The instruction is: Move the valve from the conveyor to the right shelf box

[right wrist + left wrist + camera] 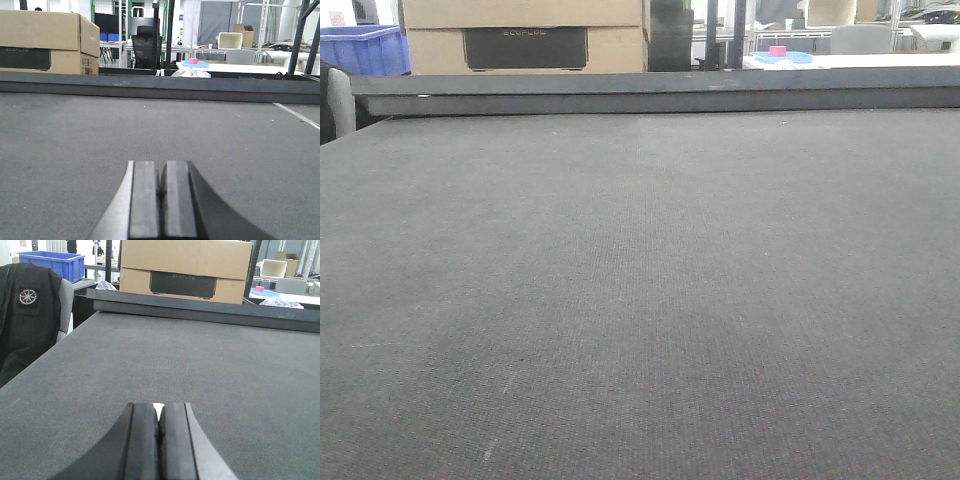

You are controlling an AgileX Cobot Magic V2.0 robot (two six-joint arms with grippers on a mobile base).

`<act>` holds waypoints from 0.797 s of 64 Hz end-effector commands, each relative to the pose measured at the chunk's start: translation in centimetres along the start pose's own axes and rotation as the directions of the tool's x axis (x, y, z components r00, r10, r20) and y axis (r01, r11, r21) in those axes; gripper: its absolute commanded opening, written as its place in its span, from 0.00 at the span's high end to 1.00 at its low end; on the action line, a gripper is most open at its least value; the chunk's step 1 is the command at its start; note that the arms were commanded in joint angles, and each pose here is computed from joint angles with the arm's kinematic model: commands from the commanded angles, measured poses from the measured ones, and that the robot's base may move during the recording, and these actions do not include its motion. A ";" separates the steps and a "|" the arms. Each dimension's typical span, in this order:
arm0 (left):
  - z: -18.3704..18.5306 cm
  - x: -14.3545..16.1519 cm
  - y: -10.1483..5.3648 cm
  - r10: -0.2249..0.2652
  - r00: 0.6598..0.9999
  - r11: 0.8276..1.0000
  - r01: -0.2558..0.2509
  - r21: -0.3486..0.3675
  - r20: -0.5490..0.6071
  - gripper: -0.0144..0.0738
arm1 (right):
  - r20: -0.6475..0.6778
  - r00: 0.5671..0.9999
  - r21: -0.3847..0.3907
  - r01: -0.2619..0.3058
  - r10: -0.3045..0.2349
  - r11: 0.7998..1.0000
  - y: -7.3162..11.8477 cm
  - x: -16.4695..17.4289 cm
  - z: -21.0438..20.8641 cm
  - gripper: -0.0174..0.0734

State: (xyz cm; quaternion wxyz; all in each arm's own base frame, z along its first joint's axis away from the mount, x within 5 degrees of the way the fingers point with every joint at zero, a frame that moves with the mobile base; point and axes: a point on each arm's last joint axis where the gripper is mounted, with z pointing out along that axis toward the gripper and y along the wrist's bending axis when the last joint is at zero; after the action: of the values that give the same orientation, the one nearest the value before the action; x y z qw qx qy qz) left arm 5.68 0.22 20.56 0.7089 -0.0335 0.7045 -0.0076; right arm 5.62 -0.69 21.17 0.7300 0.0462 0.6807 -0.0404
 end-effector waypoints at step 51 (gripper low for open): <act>0.0 -0.2 0.0 -0.003 1.000 1.000 0.003 -0.002 0.024 0.96 | 0.026 1.000 0.004 0.005 -0.005 1.000 0.0 -0.2 0.0 0.99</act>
State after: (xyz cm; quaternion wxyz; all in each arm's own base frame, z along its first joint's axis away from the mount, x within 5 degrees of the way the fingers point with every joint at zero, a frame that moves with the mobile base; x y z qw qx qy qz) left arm 5.68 0.22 20.56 0.7089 -0.0335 0.7045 -0.0076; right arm 5.62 -0.69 21.17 0.7300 0.0462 0.6807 -0.0404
